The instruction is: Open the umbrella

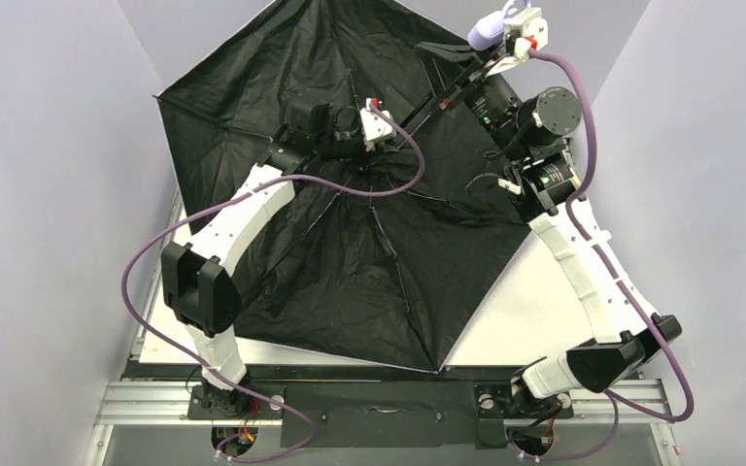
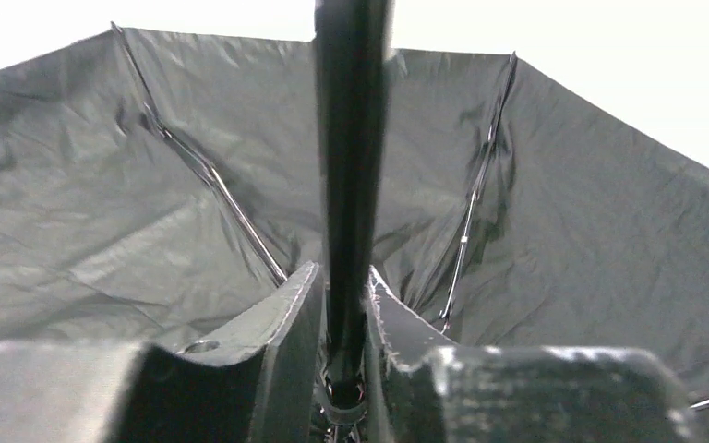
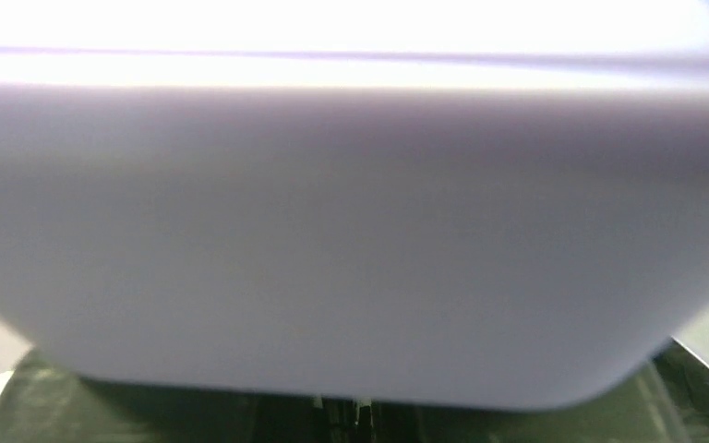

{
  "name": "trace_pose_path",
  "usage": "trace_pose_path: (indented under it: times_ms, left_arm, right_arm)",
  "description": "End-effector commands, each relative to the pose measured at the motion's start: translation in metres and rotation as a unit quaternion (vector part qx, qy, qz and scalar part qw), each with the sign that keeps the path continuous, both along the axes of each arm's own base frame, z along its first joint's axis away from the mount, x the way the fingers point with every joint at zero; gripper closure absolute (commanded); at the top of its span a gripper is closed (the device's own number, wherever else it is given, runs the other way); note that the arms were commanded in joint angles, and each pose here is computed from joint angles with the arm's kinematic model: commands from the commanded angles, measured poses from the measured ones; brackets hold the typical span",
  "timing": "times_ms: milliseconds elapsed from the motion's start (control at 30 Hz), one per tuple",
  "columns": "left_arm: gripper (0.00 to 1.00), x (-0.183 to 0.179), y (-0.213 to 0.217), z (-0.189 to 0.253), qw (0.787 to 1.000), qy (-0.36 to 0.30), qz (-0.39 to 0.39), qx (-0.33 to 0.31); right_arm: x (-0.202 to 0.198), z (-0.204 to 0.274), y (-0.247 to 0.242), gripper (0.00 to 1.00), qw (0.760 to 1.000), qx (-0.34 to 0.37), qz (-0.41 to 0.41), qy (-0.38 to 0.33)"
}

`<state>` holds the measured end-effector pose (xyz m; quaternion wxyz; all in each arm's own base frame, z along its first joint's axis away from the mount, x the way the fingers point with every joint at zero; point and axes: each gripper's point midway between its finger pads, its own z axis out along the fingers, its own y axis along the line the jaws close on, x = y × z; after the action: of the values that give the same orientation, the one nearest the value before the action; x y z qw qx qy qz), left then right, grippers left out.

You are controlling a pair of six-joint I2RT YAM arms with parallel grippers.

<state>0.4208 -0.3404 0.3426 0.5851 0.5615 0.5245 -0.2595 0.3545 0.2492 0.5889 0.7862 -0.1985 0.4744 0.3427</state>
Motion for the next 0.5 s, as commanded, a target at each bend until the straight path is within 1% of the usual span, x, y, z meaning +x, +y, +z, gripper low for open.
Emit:
trace_pose_path:
  times_ms: [0, 133, 200, 267, 300, 367, 400, 467]
  left_arm:
    - [0.8, 0.045, 0.035, -0.069, 0.994, 0.032, 0.078, 0.065]
    - [0.8, 0.061, 0.05, -0.081, 0.992, 0.031, 0.096, 0.078]
    - [0.83, 0.069, 0.057, -0.082, 0.991, 0.033, 0.107, 0.077]
    - [0.88, 0.074, 0.061, -0.079, 0.99, 0.034, 0.111, 0.074]
    - [0.93, 0.074, 0.061, -0.079, 0.99, 0.036, 0.112, 0.075]
    - [0.98, 0.075, 0.063, -0.083, 0.989, 0.034, 0.114, 0.084]
    - [1.0, 0.078, 0.065, -0.086, 0.988, 0.03, 0.12, 0.091]
    - [1.0, 0.083, 0.071, -0.091, 0.985, 0.027, 0.138, 0.099]
  right_arm:
    - [-0.088, 0.106, -0.028, 1.0, 0.985, 0.1, 0.055, -0.129]
    - [-0.091, 0.109, -0.029, 1.0, 0.984, 0.103, 0.058, -0.13]
    - [-0.092, 0.11, -0.029, 1.0, 0.984, 0.103, 0.058, -0.13]
    - [-0.092, 0.11, -0.029, 1.0, 0.984, 0.102, 0.058, -0.13]
    - [-0.092, 0.11, -0.029, 1.0, 0.984, 0.103, 0.058, -0.131]
    - [-0.092, 0.11, -0.029, 1.0, 0.984, 0.104, 0.059, -0.131]
    - [-0.093, 0.112, -0.03, 1.0, 0.984, 0.106, 0.059, -0.133]
    - [-0.094, 0.113, -0.03, 1.0, 0.983, 0.107, 0.062, -0.134]
